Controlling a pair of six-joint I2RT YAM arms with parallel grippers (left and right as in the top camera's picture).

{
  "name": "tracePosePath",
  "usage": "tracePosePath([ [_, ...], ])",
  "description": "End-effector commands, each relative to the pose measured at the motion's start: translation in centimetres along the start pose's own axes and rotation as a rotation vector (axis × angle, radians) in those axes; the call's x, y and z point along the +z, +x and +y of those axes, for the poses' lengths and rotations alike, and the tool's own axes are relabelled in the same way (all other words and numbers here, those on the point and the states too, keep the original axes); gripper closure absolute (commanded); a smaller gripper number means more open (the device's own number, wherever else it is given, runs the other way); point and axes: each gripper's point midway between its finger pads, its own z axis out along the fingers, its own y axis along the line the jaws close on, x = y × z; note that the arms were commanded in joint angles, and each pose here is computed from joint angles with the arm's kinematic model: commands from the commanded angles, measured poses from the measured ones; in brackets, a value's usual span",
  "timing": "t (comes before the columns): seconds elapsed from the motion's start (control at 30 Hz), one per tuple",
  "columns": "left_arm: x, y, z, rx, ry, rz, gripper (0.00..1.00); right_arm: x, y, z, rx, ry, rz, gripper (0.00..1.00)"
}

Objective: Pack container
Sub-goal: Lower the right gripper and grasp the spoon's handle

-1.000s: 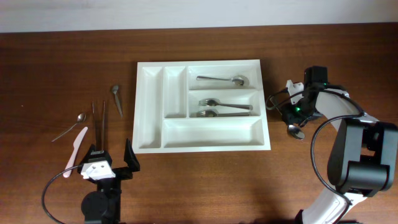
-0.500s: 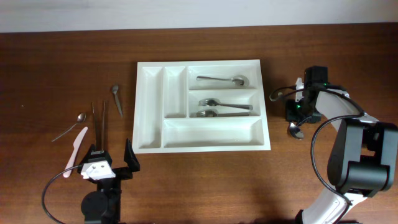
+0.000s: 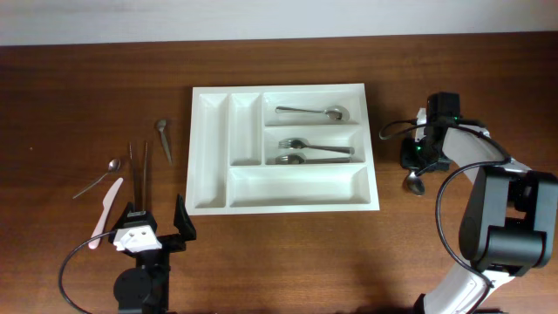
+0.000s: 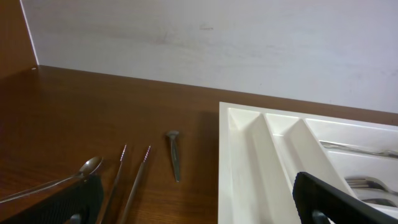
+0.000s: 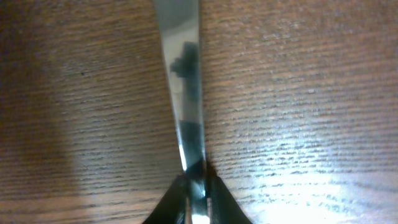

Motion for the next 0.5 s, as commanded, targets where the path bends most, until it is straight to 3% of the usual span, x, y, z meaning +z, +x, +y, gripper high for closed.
tracePosePath([
  [0.0,0.0,0.1,-0.1,0.015,0.008,-0.004,0.01,2.7,3.5,-1.1,0.013,0.045,0.114,0.93],
  [0.47,0.0,0.1,-0.1,0.015,0.008,-0.004,0.01,2.7,2.1,-1.1,-0.033,0.047,0.066,0.96],
])
